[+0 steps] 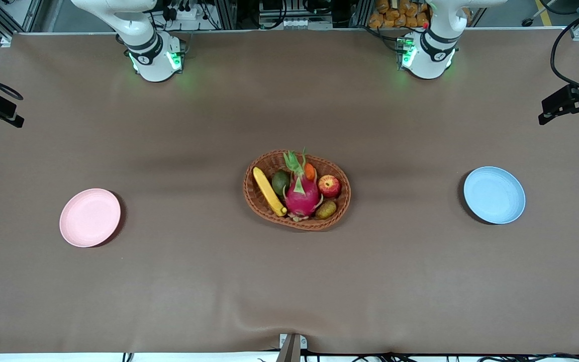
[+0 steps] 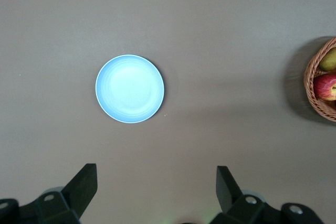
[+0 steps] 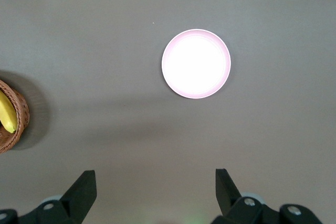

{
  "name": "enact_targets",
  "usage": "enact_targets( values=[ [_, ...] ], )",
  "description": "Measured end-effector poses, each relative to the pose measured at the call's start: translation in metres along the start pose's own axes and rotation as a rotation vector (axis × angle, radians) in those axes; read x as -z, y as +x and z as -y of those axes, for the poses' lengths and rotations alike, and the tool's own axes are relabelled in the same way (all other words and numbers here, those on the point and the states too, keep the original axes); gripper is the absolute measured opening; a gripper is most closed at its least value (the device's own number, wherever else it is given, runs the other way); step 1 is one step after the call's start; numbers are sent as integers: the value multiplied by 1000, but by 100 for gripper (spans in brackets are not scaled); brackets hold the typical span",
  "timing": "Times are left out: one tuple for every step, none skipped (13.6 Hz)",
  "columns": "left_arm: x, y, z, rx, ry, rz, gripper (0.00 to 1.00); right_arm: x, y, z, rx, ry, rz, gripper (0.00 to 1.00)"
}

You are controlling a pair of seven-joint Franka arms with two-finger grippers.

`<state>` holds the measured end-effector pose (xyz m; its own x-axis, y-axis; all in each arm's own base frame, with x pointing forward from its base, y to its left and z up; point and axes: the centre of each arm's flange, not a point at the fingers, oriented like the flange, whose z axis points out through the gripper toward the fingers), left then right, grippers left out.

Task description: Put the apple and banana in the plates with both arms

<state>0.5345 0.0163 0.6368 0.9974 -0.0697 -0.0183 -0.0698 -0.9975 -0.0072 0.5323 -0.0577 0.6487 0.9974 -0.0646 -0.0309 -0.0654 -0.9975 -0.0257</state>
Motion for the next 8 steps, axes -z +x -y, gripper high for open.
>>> enact_targets(
  values=[
    [0,0,0,0,0,0,100,0,0,0,0,0,0,100],
    [0,0,0,0,0,0,100,0,0,0,0,0,1,100],
    [0,0,0,0,0,0,100,-1,0,0,0,0,1,100],
    [0,0,0,0,0,0,100,-1,1,0,0,0,2,100],
    [0,0,0,0,0,0,100,-1,1,0,0,0,2,100],
    [0,0,0,-1,0,0,100,-2,1,0,0,1,3,100],
    [0,0,-1,-1,-1,0,100,-3,2,0,1,1,5,100],
    [-1,1,-1,-2,-1,3,100,-5,3,1,2,1,9,100]
  ],
)
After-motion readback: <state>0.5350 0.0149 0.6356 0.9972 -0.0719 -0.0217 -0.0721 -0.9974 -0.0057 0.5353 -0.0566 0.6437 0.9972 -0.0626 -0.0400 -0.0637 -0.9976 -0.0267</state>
